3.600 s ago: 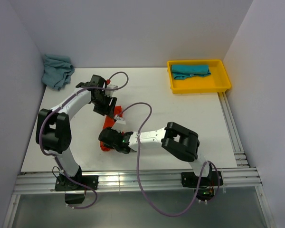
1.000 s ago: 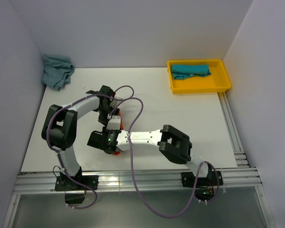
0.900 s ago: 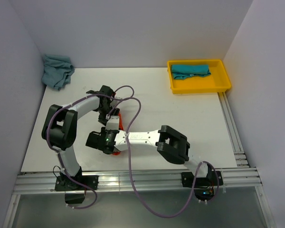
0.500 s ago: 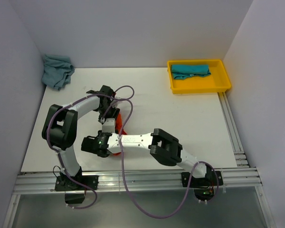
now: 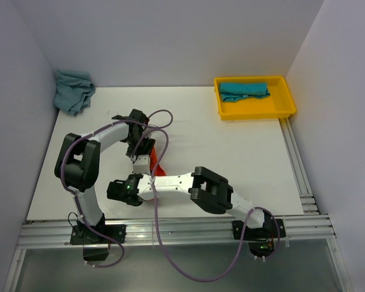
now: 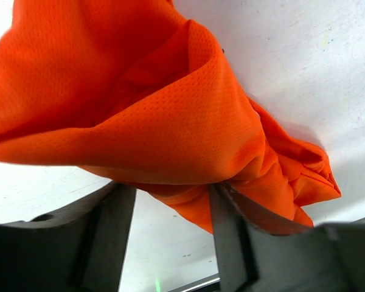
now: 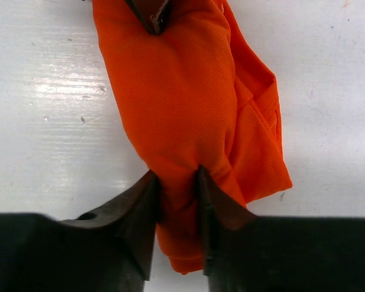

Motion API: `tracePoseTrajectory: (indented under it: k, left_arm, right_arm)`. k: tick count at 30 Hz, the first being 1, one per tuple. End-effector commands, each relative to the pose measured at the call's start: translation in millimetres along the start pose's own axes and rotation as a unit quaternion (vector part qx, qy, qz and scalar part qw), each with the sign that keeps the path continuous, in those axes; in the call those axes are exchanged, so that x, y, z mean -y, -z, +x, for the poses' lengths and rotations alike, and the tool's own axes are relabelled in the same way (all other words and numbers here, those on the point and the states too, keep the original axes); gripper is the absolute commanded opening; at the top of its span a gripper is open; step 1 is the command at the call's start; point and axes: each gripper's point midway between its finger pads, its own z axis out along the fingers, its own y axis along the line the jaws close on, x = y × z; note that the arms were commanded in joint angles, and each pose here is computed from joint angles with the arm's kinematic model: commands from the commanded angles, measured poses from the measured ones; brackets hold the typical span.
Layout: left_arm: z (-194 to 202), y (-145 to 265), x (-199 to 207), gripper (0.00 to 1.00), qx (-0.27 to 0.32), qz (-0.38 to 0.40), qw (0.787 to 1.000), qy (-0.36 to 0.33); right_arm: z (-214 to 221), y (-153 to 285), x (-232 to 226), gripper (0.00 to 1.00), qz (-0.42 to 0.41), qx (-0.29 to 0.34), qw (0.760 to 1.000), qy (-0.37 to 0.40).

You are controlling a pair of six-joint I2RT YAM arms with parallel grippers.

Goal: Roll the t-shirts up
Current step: Roll the tshirt

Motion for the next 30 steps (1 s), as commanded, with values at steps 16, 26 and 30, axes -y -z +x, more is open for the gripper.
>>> tracePoseTrajectory:
  k: [16,26,30]
  left_arm:
    - [-51,73,14,0.67,0.091,0.041,0.994,-0.051]
    - [-27,60,-6,0.65,0.083,0.039,0.995,-0.045]
    - [-21,52,-6,0.64,0.079,0.043,0.995,-0.043]
  right_arm:
    - [12,9,-6,0.09,-0.224,-0.149,0.947,-0.176]
    - [4,8,-15,0.07,-0.327,-0.185,0.882,-0.285]
    - [6,3,-12,0.07,-0.342,-0.195,0.859,-0.326]
